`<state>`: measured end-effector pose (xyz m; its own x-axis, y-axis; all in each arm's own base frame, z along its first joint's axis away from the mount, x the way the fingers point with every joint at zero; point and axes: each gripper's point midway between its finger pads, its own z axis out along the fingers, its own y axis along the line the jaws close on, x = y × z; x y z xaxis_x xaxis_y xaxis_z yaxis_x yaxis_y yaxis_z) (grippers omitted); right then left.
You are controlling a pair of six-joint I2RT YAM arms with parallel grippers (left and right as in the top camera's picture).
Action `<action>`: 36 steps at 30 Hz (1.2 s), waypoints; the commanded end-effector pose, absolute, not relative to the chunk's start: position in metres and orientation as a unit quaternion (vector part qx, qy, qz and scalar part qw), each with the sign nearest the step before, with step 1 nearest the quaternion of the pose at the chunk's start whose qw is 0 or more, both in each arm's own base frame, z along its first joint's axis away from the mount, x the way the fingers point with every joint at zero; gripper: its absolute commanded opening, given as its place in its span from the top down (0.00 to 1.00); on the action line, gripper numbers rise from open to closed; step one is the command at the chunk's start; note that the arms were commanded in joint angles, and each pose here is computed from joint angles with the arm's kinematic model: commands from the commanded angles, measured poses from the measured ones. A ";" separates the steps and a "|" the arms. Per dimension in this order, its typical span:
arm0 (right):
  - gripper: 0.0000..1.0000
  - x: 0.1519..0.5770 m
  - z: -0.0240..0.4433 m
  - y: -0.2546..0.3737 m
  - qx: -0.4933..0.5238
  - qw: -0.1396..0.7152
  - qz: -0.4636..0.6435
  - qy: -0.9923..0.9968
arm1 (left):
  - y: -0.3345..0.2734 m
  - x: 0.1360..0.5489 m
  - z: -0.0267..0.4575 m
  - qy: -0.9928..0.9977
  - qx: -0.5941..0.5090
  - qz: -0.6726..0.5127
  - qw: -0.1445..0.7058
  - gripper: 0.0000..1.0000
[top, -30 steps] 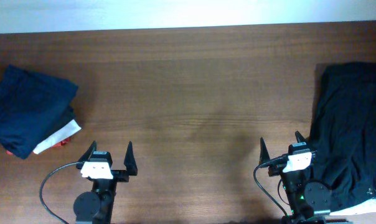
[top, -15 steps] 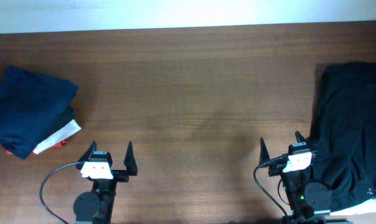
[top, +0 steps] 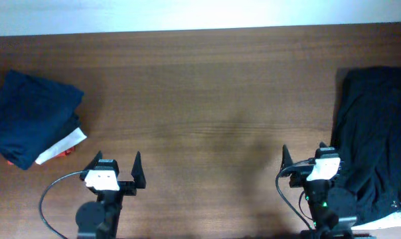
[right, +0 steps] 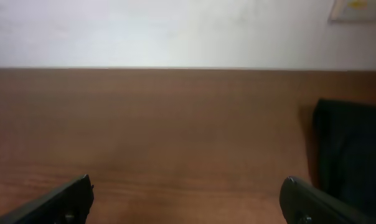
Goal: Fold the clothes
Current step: 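Reach the right gripper to the black trousers at the right edge, then grasp the trousers with the right gripper and drag them toward center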
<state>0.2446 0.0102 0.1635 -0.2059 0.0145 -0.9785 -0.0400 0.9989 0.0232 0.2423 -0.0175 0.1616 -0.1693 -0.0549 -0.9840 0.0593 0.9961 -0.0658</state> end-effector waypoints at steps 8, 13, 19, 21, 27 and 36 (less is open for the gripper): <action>0.01 0.264 0.170 0.008 0.002 0.395 0.010 0.918 | -0.024 0.285 0.205 0.841 0.013 -0.044 0.540 0.01; 0.01 0.274 0.147 -0.001 0.054 0.292 0.007 0.955 | -0.029 0.298 0.199 0.884 0.019 -0.051 0.464 0.01; 0.01 0.244 0.100 -0.125 0.343 0.192 -0.078 0.916 | -0.030 0.299 0.201 0.884 0.018 -0.051 0.464 0.01; 0.10 0.235 0.079 -0.139 0.374 0.153 -0.072 0.912 | -0.030 0.299 0.201 0.884 0.018 -0.051 0.464 0.01; 0.16 0.251 0.020 -0.137 0.380 0.091 -0.026 0.920 | -0.030 0.299 0.201 0.884 0.018 -0.051 0.464 0.01; 0.96 0.299 0.025 -0.064 0.283 0.112 0.219 0.927 | -0.030 0.299 0.201 0.884 0.018 -0.051 0.464 0.01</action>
